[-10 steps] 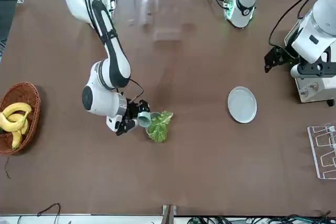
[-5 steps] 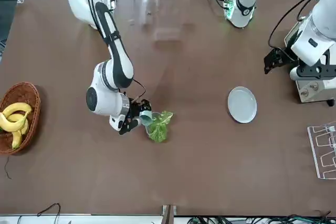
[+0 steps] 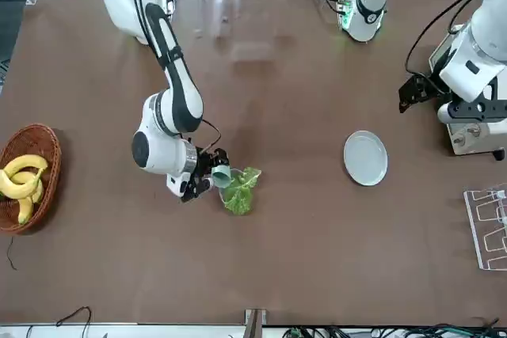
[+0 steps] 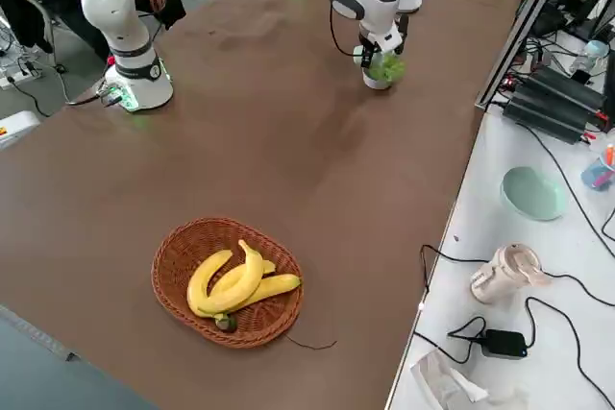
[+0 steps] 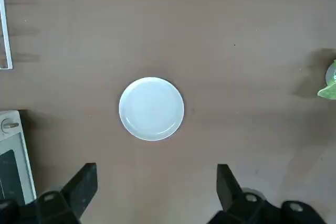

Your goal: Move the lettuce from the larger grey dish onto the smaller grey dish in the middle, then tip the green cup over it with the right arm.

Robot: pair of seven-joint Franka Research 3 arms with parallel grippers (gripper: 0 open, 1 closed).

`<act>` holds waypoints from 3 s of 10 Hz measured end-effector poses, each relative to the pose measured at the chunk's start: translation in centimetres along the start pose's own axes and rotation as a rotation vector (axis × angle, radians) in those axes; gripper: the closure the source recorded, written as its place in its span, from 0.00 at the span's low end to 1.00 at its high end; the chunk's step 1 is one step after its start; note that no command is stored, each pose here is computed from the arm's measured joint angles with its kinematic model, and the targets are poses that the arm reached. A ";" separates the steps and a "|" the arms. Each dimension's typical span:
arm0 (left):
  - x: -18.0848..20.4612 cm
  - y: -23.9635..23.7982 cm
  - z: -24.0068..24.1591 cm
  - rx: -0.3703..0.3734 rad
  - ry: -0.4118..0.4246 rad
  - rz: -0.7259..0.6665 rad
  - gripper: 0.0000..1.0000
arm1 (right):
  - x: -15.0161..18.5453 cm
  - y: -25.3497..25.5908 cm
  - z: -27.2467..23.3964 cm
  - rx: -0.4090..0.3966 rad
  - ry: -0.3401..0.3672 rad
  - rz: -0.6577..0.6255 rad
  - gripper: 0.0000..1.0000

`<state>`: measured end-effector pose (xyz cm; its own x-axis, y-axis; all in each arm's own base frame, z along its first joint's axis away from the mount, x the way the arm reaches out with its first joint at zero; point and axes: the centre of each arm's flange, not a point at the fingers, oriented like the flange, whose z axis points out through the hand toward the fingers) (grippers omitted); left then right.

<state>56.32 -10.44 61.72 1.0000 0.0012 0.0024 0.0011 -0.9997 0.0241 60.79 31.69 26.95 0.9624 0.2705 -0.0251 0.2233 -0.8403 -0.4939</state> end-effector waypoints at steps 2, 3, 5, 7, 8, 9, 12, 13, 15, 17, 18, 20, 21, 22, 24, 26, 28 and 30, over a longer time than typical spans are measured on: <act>0.0 0.0 0.0 0.000 0.000 0.000 0.00 | -0.1 -0.1 0.2 0.002 -0.010 0.025 0.32; 0.0 0.0 0.0 0.000 0.000 -0.001 0.00 | -0.2 -0.1 0.2 0.004 -0.016 0.044 0.32; 0.0 0.0 0.0 0.000 0.000 -0.001 0.00 | -0.3 -0.1 0.3 0.006 -0.025 0.064 0.32; 0.0 0.0 0.0 0.000 0.000 -0.001 0.00 | -0.4 -0.2 0.4 0.009 -0.038 0.088 0.32; 0.0 0.0 0.0 0.000 0.000 0.000 0.00 | -0.5 -0.2 0.5 0.010 -0.047 0.103 0.32; 0.0 0.0 0.0 0.000 0.000 0.000 0.00 | -0.6 -0.3 0.6 0.012 -0.053 0.114 0.32; 0.0 0.0 0.0 0.000 0.001 0.000 0.00 | -0.3 -1.1 0.1 0.022 -0.067 0.138 0.32; 0.0 0.0 0.0 0.000 0.001 0.000 0.00 | -0.1 -1.5 -0.2 0.025 -0.065 0.146 0.32; 0.0 0.0 0.0 0.000 0.001 -0.001 0.00 | 0.1 -1.9 -0.5 0.029 -0.069 0.164 0.32; 0.0 0.0 0.0 0.000 0.001 -0.001 0.00 | -0.1 -1.9 -0.4 0.030 -0.094 0.231 0.32; 0.0 0.0 0.0 0.000 0.001 -0.001 0.00 | -0.2 -1.9 -0.5 0.031 -0.108 0.271 0.32; 0.0 0.0 -0.1 0.000 0.001 -0.001 0.00 | -0.2 -2.6 -1.0 0.039 -0.146 0.327 0.32; 0.0 0.0 -0.1 0.000 0.001 -0.001 0.00 | 0.0 -2.9 -1.3 0.042 -0.157 0.335 0.32; 0.0 0.0 -0.1 0.000 0.001 -0.001 0.00 | 0.1 -3.0 -1.4 0.043 -0.159 0.340 0.32; 0.0 0.0 -0.1 0.000 0.001 -0.001 0.00 | 0.4 -2.8 -1.0 0.037 -0.162 0.375 0.32; 0.0 0.0 -0.1 0.000 0.002 -0.001 0.00 | 0.5 -2.9 -0.9 0.034 -0.171 0.421 0.32; 0.0 0.0 -0.1 0.000 0.002 -0.001 0.00 | 0.6 -3.3 -1.1 0.035 -0.181 0.456 0.32; 0.0 -0.1 -0.1 0.003 0.003 0.000 0.00 | 1.0 -3.6 -1.5 0.040 -0.180 0.481 0.32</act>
<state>56.34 -10.37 61.81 1.0000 0.0017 0.0050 0.0016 -0.9998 0.0215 61.16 34.30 30.01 0.9122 -0.0629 -0.4049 -0.2475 -0.8721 -0.4221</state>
